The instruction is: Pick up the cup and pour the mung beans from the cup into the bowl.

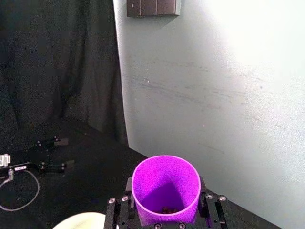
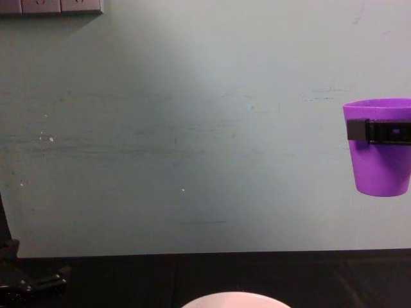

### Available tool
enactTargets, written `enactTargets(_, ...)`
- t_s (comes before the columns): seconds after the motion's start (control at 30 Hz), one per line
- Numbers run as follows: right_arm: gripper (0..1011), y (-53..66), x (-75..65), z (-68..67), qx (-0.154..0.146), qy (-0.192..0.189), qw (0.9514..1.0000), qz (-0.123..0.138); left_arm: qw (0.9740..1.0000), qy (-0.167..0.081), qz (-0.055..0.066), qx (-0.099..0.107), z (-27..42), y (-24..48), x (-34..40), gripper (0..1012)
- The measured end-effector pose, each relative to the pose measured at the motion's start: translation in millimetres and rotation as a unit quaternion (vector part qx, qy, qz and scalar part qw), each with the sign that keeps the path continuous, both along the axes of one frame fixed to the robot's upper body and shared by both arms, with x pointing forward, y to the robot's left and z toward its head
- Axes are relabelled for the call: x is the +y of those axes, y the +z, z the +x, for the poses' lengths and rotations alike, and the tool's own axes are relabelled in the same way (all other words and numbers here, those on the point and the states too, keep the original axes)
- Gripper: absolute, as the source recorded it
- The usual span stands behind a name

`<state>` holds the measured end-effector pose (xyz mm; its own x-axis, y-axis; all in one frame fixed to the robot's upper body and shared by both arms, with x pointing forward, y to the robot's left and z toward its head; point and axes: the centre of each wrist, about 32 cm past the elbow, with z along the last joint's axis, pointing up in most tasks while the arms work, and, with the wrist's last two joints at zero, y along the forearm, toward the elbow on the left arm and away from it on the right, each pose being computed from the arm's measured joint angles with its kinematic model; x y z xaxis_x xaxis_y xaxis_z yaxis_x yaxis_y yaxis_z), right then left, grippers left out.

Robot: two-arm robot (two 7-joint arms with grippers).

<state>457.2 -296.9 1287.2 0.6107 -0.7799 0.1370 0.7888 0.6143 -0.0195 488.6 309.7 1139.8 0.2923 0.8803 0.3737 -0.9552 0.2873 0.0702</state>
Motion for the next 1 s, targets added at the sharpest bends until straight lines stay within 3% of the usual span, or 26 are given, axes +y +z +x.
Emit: enactTargets(1.0, 726, -0.1, 0.0, 0.0, 0.000, 0.000, 1.0000, 0.000, 1.0000, 0.000, 0.000, 0.000, 0.0, 0.0, 0.0, 1000)
